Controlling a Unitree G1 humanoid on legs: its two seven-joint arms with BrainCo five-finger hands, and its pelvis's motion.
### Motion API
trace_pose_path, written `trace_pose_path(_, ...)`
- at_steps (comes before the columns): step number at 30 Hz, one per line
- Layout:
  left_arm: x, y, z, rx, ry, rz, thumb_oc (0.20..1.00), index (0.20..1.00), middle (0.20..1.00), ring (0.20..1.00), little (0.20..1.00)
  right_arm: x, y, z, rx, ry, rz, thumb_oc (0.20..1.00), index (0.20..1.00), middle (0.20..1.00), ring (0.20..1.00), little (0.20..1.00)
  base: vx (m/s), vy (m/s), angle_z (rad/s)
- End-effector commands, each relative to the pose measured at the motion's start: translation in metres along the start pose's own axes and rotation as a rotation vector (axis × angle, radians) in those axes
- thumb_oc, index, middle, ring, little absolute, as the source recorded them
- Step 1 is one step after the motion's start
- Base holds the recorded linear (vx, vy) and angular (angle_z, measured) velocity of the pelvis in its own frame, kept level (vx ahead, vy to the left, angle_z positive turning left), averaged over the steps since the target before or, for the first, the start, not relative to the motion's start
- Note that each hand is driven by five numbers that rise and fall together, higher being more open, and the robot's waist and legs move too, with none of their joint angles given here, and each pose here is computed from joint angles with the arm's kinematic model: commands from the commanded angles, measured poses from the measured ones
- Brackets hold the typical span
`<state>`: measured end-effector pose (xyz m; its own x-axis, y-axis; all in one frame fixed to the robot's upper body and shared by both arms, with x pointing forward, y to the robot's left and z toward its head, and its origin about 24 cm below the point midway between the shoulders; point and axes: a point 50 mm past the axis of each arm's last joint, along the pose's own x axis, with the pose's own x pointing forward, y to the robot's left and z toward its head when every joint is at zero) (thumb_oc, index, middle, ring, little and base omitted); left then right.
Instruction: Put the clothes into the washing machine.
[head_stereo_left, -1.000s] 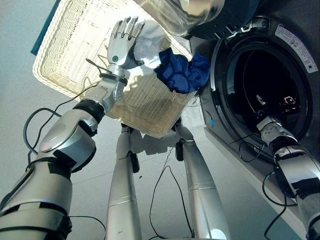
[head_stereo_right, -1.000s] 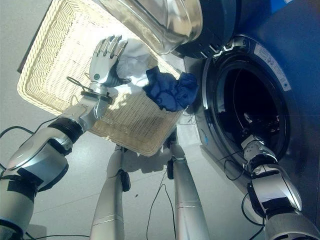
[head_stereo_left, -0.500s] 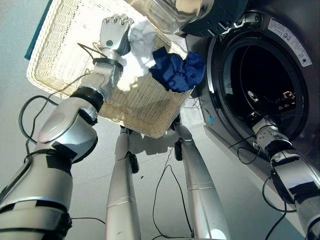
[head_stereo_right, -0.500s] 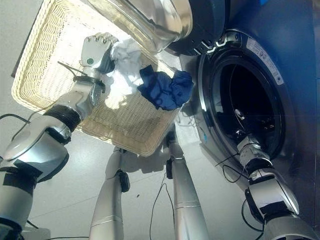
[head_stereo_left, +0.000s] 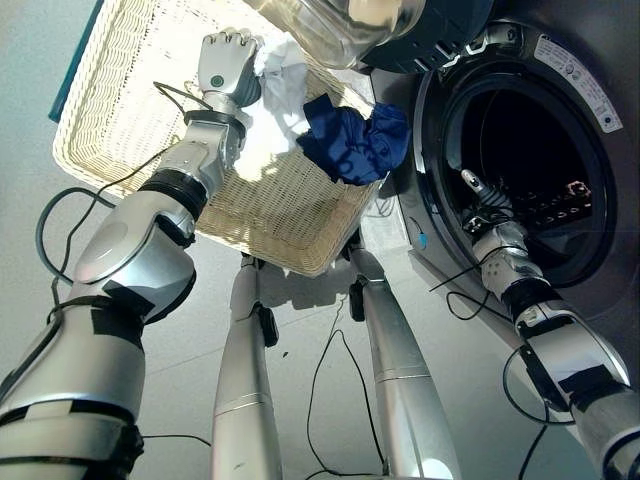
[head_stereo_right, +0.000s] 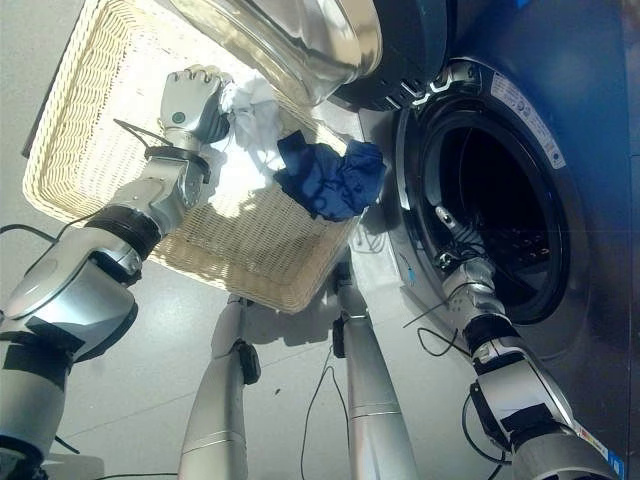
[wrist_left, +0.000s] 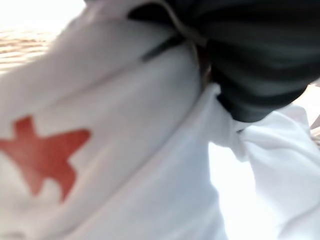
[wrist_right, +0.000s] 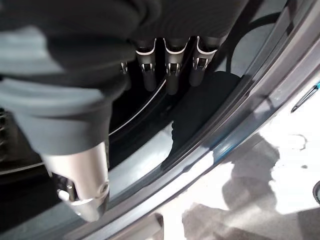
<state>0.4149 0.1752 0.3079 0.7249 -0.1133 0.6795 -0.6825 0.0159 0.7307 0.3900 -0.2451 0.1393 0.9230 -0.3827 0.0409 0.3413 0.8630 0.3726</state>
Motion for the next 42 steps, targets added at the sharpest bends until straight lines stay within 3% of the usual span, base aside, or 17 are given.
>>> trace_pose_path(1,-0.039,-0.048,-0.021,-0.082,0.155,-0.223,0.2,0.2,0.2,0.2,0.2,-0.004,-0.001,0.0,-0.021,-0.051,0.008,1.0,1.0,1.0,1.0,1.0,0.0,0.0,0.0)
trace_pose_path(5,-0.04,-0.042,-0.021,-0.426,0.242,-0.101,0.2,0.2,0.2,0.2,0.2,-0.011,0.016,0.004,0.042,-0.104,0.112,1.0,1.0,1.0,1.0,1.0,0.0,0.0,0.0)
trace_pose_path(6,-0.04,-0.042,-0.021,-0.426,0.242,-0.101,0.2,0.2,0.2,0.2,0.2,-0.011,0.016,0.004,0.042,-0.104,0.112,1.0,1.0,1.0,1.0,1.0,0.0,0.0,0.0)
trace_pose_path(8,-0.037,-0.032,-0.018,-0.679,0.258,0.006,0.2,0.2,0.2,0.2,0.2,-0.021,0.027,0.004,0.079,-0.145,0.159,1.0,1.0,1.0,1.0,1.0,0.0,0.0,0.0)
trace_pose_path(9,-0.037,-0.032,-0.018,-0.68,0.259,0.005,0.2,0.2,0.2,0.2,0.2,-0.021,0.027,0.004,0.078,-0.145,0.159,1.0,1.0,1.0,1.0,1.0,0.0,0.0,0.0)
trace_pose_path(10,-0.04,-0.026,-0.012,-0.861,0.24,0.079,0.2,0.2,0.2,0.2,0.2,-0.031,0.034,0.003,0.092,-0.172,0.16,1.0,1.0,1.0,1.0,1.0,0.0,0.0,0.0)
trace_pose_path(16,-0.059,-0.018,0.011,-1.228,0.122,0.194,0.2,0.2,0.2,0.2,0.2,-0.047,0.028,0.012,0.124,-0.276,0.056,1.0,1.0,1.0,1.0,1.0,-0.01,-0.01,0.0)
trace_pose_path(17,-0.068,-0.012,0.022,-1.363,0.048,0.236,0.2,0.2,0.2,0.2,0.2,-0.054,0.026,0.021,0.136,-0.339,0.009,1.0,1.0,1.0,1.0,1.0,-0.02,-0.024,0.04)
trace_pose_path(24,-0.087,0.014,0.052,-1.627,-0.221,0.284,0.2,0.2,0.2,0.2,0.2,-0.074,0.028,0.043,0.121,-0.514,-0.083,1.0,1.0,1.0,1.0,1.0,-0.01,-0.004,0.04)
trace_pose_path(33,-0.097,0.052,0.074,-1.822,-0.545,0.249,0.2,0.2,0.2,0.2,0.2,-0.085,0.023,0.064,0.174,-0.615,-0.156,1.0,1.0,1.0,1.0,1.0,0.0,-0.004,0.03)
trace_pose_path(38,-0.103,0.068,0.079,-1.909,-0.685,0.245,0.2,0.2,0.2,0.2,0.2,-0.09,0.025,0.066,0.191,-0.636,-0.147,1.0,1.0,1.0,1.0,1.0,0.0,-0.009,0.04)
trace_pose_path(42,-0.11,0.08,0.086,-1.926,-0.8,0.233,0.2,0.2,0.2,0.2,0.2,-0.1,0.035,0.073,0.214,-0.691,-0.006,1.0,1.0,1.0,1.0,1.0,0.0,0.0,0.0)
